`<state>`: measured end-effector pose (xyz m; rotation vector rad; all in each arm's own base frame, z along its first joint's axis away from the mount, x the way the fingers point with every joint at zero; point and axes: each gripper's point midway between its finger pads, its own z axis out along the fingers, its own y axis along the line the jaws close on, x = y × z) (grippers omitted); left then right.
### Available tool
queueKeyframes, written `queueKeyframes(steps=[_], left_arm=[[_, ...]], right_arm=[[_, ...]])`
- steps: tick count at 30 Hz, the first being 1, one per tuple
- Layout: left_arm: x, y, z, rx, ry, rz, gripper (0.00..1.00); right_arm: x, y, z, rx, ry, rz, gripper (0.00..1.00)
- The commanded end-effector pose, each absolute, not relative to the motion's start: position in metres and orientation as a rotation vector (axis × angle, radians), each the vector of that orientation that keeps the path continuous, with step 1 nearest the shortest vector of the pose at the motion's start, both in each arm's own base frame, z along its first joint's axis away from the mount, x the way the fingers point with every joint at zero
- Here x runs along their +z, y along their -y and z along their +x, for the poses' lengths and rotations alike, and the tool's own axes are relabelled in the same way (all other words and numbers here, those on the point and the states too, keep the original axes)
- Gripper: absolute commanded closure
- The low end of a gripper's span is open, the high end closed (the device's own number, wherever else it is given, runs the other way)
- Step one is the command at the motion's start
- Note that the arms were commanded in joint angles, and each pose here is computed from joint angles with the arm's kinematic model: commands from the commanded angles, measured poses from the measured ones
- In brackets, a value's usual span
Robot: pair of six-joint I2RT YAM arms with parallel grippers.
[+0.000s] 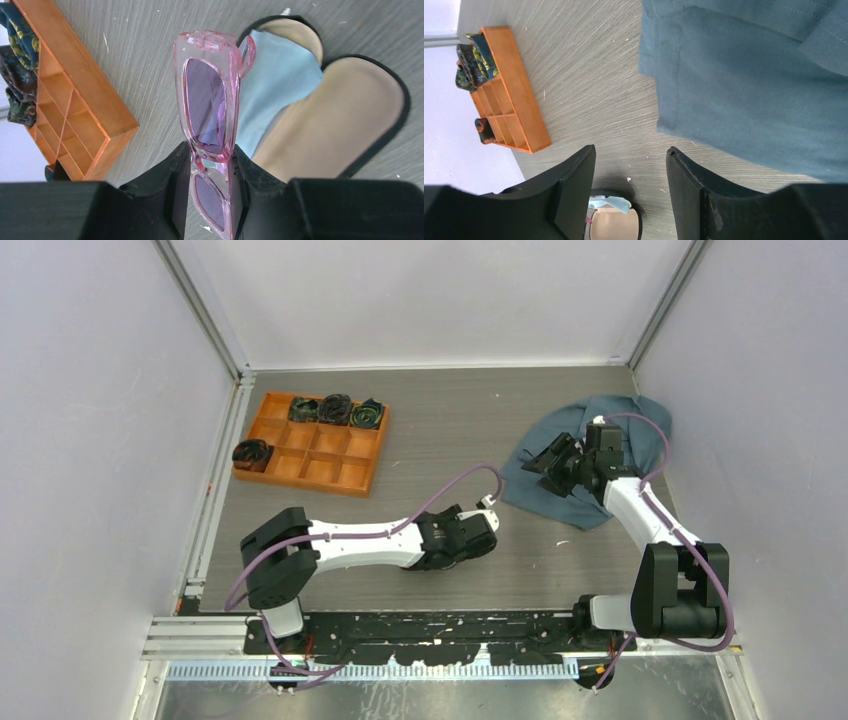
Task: Organize the sunglasses
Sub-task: Place the sunglasses in the sunglasses case.
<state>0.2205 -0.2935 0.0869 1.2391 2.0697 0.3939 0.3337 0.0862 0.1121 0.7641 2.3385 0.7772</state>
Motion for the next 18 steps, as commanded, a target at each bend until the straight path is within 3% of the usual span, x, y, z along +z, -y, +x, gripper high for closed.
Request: queueKeyframes(steps=[1, 12, 18], left_arm=[[0.095, 0.304, 0.217, 0.384, -1.992, 1.265, 0.72], [0.082, 0.300, 0.221, 0.549, -1.898, 1.391, 0.61], [0.075, 0.302, 0.218, 0.555, -1.890, 1.437, 0.60]], right_arm=[[0.128, -0.086, 0.336, 0.835, -2.291, 0.743, 0.40], [0.126, -0.085, 0.335, 0.852, -2.287, 0.759, 0.40], [0.127, -0.085, 0.335, 0.853, -2.285, 0.758, 0.40]])
